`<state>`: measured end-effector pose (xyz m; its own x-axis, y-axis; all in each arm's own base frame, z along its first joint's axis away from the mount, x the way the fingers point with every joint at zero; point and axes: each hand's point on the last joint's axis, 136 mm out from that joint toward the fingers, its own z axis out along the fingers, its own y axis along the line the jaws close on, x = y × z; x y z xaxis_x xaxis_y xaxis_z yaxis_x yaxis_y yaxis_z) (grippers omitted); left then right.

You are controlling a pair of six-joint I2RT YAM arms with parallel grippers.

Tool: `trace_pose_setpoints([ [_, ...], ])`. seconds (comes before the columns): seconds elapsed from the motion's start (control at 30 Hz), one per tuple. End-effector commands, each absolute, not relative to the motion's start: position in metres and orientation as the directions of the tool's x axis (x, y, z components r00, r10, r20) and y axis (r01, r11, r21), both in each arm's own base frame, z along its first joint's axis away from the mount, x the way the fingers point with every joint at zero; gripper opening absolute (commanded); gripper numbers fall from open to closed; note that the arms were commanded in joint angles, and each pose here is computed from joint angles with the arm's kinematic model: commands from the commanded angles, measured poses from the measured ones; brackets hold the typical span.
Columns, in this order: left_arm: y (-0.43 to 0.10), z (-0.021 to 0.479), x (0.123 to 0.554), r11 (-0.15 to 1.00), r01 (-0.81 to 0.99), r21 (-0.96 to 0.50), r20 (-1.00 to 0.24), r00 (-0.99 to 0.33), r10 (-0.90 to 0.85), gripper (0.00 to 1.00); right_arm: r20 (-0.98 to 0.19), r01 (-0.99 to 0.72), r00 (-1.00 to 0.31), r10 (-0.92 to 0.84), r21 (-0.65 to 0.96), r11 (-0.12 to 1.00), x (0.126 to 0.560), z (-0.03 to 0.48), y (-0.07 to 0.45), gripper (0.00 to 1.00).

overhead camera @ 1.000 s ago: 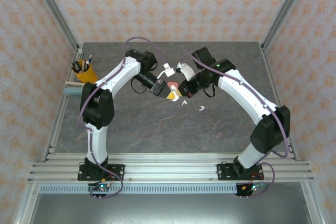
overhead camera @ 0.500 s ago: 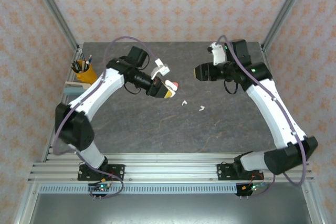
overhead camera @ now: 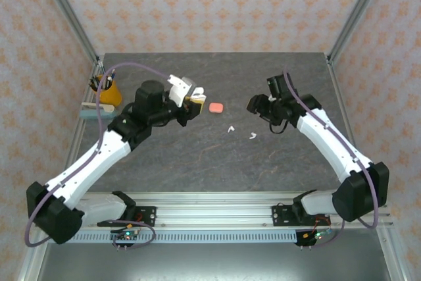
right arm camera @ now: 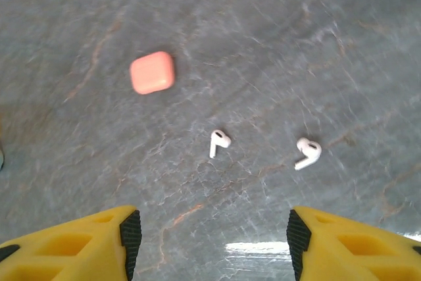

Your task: Insert wireless bluetooth earbuds into charging case

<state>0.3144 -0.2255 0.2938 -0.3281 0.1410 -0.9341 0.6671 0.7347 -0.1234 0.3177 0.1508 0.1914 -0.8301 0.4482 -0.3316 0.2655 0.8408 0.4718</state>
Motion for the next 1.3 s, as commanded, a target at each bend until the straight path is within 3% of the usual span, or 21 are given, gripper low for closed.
trace_pose_setpoints([
  [0.0,-0.192,0.341,0.338,0.872,0.482,-0.082,-0.996,-0.076,-0.052,0.0,-0.314,0.467,-0.707,0.634,0.465,0.752,0.326,0.179,0.149,0.62],
  [0.27,-0.188,0.323,0.33,0.877,0.475,-0.069,-0.995,0.035,-0.097,0.0,-0.286,0.649,-0.615,0.735,0.347,0.677,0.329,0.135,0.183,0.62],
  [0.47,-0.216,0.311,0.301,0.753,0.657,0.036,-0.991,0.12,-0.057,0.0,-0.252,0.643,-0.678,0.69,0.251,0.724,0.346,0.104,0.22,0.62],
  [0.6,-0.23,0.293,0.286,0.671,0.735,0.094,-0.992,0.122,0.005,0.0,-0.225,0.627,-0.718,0.659,0.201,0.752,0.348,0.088,0.228,0.62],
  [0.87,-0.223,0.261,0.283,0.685,0.722,0.1,-0.993,0.117,0.021,0.0,-0.176,0.61,-0.751,0.636,0.181,0.771,0.348,0.067,0.23,0.62],
  [1.27,-0.223,0.254,0.292,0.68,0.729,0.08,-0.995,0.099,0.011,0.0,-0.114,0.618,-0.757,0.643,0.194,0.762,0.346,0.046,0.227,0.6],
])
